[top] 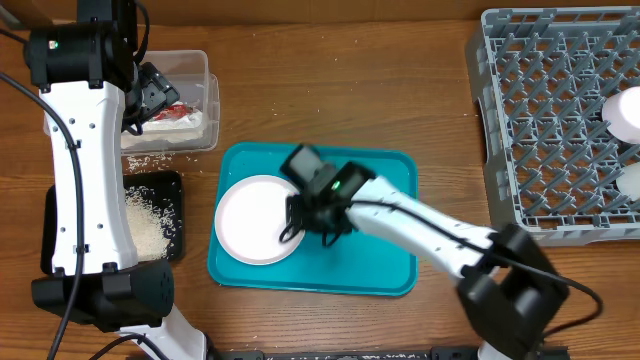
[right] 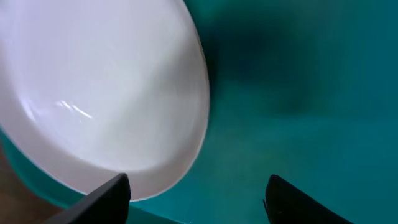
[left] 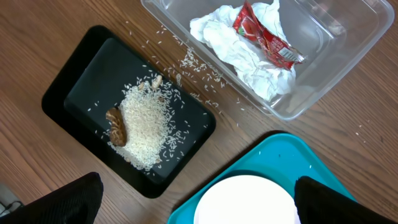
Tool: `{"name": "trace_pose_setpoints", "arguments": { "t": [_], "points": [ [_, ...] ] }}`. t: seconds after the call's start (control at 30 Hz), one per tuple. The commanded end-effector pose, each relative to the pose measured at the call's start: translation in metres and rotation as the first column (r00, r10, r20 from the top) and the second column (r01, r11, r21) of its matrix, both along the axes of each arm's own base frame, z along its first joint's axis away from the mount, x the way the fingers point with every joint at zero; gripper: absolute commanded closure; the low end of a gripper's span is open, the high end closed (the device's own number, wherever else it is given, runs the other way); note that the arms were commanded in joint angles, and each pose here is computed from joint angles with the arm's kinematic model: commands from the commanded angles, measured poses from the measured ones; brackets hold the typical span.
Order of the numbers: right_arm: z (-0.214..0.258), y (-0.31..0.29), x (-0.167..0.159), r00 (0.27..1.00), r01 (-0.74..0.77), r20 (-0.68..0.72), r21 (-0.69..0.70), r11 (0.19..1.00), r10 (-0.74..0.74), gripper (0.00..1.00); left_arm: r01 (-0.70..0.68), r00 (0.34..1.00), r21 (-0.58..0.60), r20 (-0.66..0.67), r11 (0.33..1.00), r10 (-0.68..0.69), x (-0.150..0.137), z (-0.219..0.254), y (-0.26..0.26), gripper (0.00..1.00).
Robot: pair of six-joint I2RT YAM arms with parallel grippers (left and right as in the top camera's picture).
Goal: Sort waste into correct bins and load items into the dishwasher
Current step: 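Move the right gripper to the white plate and grip its rim, then lift the white plate with the right gripper over the dish rack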
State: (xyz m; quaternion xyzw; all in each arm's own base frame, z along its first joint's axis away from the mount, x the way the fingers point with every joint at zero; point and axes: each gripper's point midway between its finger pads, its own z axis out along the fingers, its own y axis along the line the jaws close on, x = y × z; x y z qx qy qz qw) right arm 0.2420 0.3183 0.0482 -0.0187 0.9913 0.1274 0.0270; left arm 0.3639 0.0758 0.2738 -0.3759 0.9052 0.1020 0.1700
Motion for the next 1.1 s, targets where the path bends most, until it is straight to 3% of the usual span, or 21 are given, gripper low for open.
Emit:
{"name": "trace_pose_setpoints", "arguments": {
  "t": [0.0, 0.27, 0.47, 0.57, 0.8, 1.07],
  "points": [
    [-0.022, 0.006, -0.009, 0.998, 0.05, -0.042, -0.021, 0.999, -0.051, 0.3, -0.012, 1.0, 0.015, 0.005, 1.0, 0.012, -0.001, 0.002, 0.003, 0.0],
    [-0.052, 0.013, -0.014, 0.993, 0.051, -0.103, -0.029, 0.998, -0.054, 0.48, -0.012, 1.0, 0.015, 0.005, 1.0, 0.012, -0.001, 0.002, 0.003, 0.0],
    [-0.038, 0.009, -0.004, 0.992, 0.071, -0.099, -0.049, 0.996, -0.076, 0.83, -0.012, 1.0, 0.015, 0.005, 1.0, 0.012, -0.001, 0.002, 0.003, 0.0],
    [-0.02, -0.003, 0.014, 0.99, 0.108, -0.082, -0.086, 0.99, -0.115, 0.96, -0.012, 1.0, 0.015, 0.005, 1.0, 0.012, -0.001, 0.002, 0.003, 0.0],
    [0.052, -0.059, 0.087, 0.98, 0.201, 0.013, -0.149, 0.968, -0.201, 0.96, -0.012, 1.0, 0.015, 0.005, 1.0, 0.012, -0.001, 0.002, 0.003, 0.0],
    [0.182, -0.239, 0.186, 0.852, 0.487, 0.366, -0.291, 0.824, -0.374, 0.96, -0.012, 1.0, 0.015, 0.005, 1.0, 0.012, -0.001, 0.002, 0.003, 0.0]
  ]
}}
